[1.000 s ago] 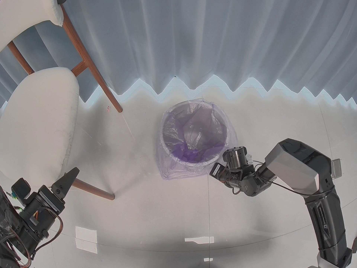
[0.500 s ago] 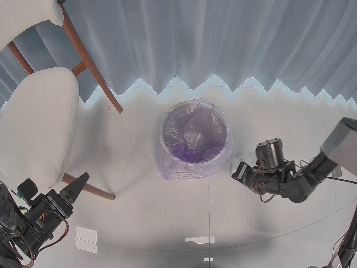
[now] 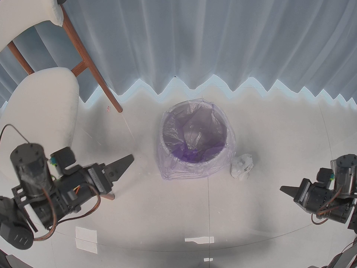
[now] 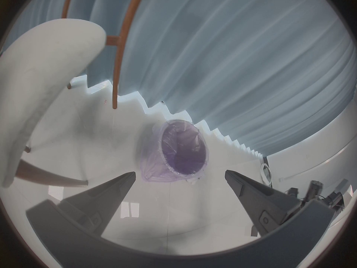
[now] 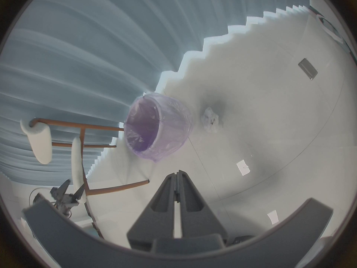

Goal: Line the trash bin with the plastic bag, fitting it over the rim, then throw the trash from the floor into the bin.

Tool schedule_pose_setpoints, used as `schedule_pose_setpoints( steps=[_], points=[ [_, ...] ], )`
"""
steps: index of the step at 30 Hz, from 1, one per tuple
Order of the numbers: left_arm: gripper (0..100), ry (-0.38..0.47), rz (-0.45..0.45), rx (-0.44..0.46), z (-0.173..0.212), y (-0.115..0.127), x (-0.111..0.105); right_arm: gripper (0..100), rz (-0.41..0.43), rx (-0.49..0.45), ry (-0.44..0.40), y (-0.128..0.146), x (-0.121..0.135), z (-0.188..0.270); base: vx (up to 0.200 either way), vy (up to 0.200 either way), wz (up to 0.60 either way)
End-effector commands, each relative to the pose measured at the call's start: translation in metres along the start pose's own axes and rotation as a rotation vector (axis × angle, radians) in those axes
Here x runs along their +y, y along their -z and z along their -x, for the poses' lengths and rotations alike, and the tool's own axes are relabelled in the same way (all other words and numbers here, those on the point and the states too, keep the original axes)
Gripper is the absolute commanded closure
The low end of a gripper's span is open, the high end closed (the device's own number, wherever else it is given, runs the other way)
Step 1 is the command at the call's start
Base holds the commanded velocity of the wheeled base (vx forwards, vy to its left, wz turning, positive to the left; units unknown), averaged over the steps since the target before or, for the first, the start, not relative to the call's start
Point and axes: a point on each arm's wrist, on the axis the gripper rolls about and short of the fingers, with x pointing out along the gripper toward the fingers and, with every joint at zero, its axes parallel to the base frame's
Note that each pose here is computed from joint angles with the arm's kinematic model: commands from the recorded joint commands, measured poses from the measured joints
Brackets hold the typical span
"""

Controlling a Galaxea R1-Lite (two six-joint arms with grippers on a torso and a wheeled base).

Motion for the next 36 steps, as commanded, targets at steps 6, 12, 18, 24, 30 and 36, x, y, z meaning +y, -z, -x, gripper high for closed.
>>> schedule_pose_setpoints(
  steps=[6, 12, 18, 24, 30, 36],
  points=[
    [0, -0.09, -0.08, 0.281, -0.105, -0.007, -0.025, 0, -0.097, -0.24, -0.045, -0.003, -0.028, 0.062, 0.0, 0.0, 0.0],
    [0, -0.207, -0.097, 0.444, -0.142, 0.001, -0.024, 0, -0.206, -0.289, -0.076, -0.008, -0.028, 0.07, 0.0, 0.0, 0.0],
    [0, -0.24, -0.099, 0.455, -0.193, 0.015, -0.018, 0, -0.218, -0.299, -0.084, -0.007, -0.03, 0.074, 0.0, 0.0, 0.0],
    [0, -0.275, -0.096, 0.441, -0.231, 0.022, -0.007, 0, -0.217, -0.305, -0.098, -0.006, -0.03, 0.076, 0.0, 0.0, 0.0],
    [0, -0.311, -0.089, 0.444, -0.251, 0.021, 0.002, 0, -0.224, -0.303, -0.097, -0.006, -0.03, 0.076, 0.0, 0.0, 0.0],
    [0, -0.339, -0.08, 0.399, -0.275, 0.014, 0.011, 0, -0.231, -0.294, -0.093, -0.005, -0.031, 0.075, 0.0, 0.0, 0.0]
  ],
)
